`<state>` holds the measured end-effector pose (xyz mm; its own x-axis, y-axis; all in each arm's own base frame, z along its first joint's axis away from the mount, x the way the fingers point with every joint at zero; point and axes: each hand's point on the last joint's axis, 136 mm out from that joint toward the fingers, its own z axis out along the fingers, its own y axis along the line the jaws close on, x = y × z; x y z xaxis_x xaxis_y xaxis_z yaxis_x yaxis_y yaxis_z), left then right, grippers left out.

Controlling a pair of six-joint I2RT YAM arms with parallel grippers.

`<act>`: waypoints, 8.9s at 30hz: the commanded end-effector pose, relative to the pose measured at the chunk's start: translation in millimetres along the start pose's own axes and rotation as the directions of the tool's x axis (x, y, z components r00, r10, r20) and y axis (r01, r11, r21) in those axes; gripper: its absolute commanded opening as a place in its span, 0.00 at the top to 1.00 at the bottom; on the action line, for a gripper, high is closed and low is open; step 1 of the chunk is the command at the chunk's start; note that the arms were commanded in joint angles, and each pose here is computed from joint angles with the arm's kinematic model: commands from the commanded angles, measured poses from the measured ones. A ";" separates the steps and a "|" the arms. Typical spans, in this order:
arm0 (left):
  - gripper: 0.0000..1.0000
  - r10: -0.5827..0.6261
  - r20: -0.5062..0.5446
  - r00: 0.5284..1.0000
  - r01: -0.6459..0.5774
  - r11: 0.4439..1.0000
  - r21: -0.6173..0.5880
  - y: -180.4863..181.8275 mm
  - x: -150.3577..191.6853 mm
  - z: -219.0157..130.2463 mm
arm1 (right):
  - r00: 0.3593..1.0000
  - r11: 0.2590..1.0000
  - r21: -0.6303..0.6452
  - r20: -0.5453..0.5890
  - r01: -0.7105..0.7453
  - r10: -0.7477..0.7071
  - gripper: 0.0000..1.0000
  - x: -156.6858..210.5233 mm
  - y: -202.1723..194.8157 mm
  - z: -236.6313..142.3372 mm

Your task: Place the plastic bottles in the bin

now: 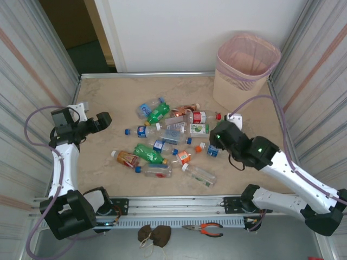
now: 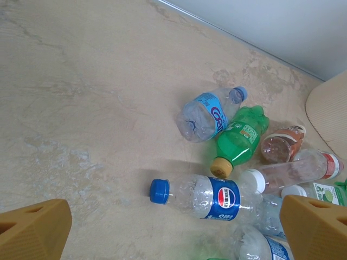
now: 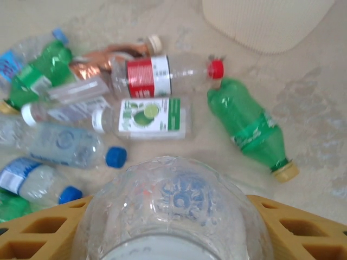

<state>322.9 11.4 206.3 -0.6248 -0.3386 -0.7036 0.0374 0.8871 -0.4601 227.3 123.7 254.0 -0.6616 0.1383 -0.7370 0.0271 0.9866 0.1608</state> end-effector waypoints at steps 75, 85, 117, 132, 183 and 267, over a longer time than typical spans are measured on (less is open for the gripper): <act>0.01 -0.026 -0.019 0.999 0.026 0.999 -0.038 16.4 4.8 3.3 | 0.950 0.944 -0.185 -0.211 -0.272 0.232 0.10 -228.0 -100.7 310.5; 0.02 -0.034 -0.016 0.999 0.033 0.999 -0.036 15.3 4.1 1.9 | 0.974 0.958 -0.180 -0.043 -0.225 0.221 0.07 -282.9 -100.1 238.0; 0.17 -0.565 -0.099 0.819 0.458 0.749 -0.479 25.4 133.8 -18.5 | 0.968 0.936 -0.278 0.071 -0.214 0.243 0.10 -253.2 -54.5 72.7; 0.26 -0.768 -0.122 0.628 0.657 0.608 -0.445 24.5 175.9 18.3 | 0.974 0.935 -0.295 0.049 -0.197 0.221 0.11 -238.2 -43.3 65.4; 0.64 -0.849 -0.088 0.521 0.752 0.505 -0.424 48.0 183.2 40.4 | 0.982 0.951 -0.265 0.055 -0.162 0.182 0.11 -225.3 -36.0 54.5; 0.42 0.320 0.733 0.600 -0.767 -0.033 0.641 -382.2 -0.8 -205.2 | 0.737 -0.262 -0.782 0.622 0.566 -0.265 0.45 -38.4 206.8 -168.3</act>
<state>142.5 -269.7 482.0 0.1688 -0.1251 -0.9777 0.9815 -0.0700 0.1784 140.4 315.4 417.9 -0.0273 -0.1181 -0.9926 -0.9646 -0.2575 0.0571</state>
